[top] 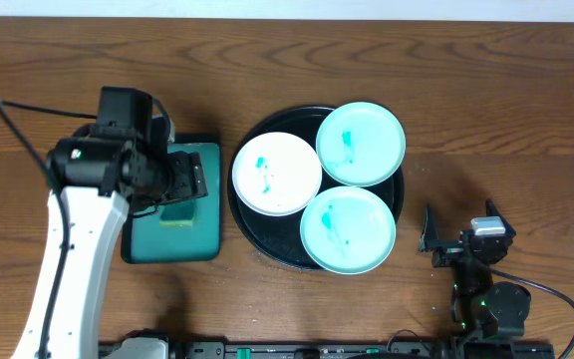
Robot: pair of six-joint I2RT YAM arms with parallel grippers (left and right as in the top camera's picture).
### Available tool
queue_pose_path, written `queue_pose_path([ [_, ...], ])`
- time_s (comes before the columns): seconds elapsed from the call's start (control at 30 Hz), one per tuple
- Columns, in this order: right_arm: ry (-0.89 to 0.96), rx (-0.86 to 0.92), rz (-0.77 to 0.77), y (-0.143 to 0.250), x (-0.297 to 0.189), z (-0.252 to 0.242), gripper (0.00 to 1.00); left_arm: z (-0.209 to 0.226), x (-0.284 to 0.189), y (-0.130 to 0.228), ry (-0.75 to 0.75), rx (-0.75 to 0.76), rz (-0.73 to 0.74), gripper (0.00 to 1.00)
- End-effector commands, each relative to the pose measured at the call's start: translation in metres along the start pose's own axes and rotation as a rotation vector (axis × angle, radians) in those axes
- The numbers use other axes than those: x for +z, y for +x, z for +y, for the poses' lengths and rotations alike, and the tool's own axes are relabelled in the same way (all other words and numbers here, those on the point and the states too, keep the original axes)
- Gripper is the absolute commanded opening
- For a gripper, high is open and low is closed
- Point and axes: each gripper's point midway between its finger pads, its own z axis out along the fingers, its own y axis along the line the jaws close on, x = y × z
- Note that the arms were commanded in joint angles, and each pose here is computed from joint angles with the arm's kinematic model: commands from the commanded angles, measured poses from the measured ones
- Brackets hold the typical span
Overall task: Clean dirty plates on tray and stack at the side
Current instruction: 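Raise the left arm over the water tray and the right arm toward the plates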
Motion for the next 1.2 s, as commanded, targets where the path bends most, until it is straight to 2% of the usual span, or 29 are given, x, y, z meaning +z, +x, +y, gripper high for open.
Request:
queue_pose_path([
  [0.0, -0.006, -0.013, 0.000, 0.000, 0.000, 0.002, 0.99, 0.001, 0.002, 0.000, -0.007, -0.043, 0.035, 0.82],
  [0.43, -0.005, -0.014, -0.013, -0.003, 0.000, 0.002, 0.99, 0.002, 0.008, 0.000, -0.014, -0.049, 0.058, 0.82],
  [0.6, -0.004, -0.014, -0.068, -0.016, -0.001, 0.001, 0.99, 0.002, 0.008, 0.000, -0.014, -0.049, 0.056, 0.82],
  [0.73, -0.140, 0.087, -0.116, -0.029, -0.003, 0.023, 0.99, 0.002, 0.008, 0.000, -0.014, -0.049, 0.056, 0.82],
  [0.9, -0.435, 0.027, -0.295, -0.072, -0.027, 0.070, 0.99, 0.002, 0.008, -0.002, -0.012, -0.048, 0.049, 0.82],
  [1.0, -0.496, -0.029, -0.410, -0.106, -0.045, 0.080, 0.99, 0.001, 0.008, -0.005, -0.008, -0.045, 0.037, 0.82],
  [1.17, -0.474, -0.038, -0.338, -0.136, -0.049, 0.075, 0.99, 0.000, 0.008, -0.007, -0.005, -0.044, 0.028, 0.82],
])
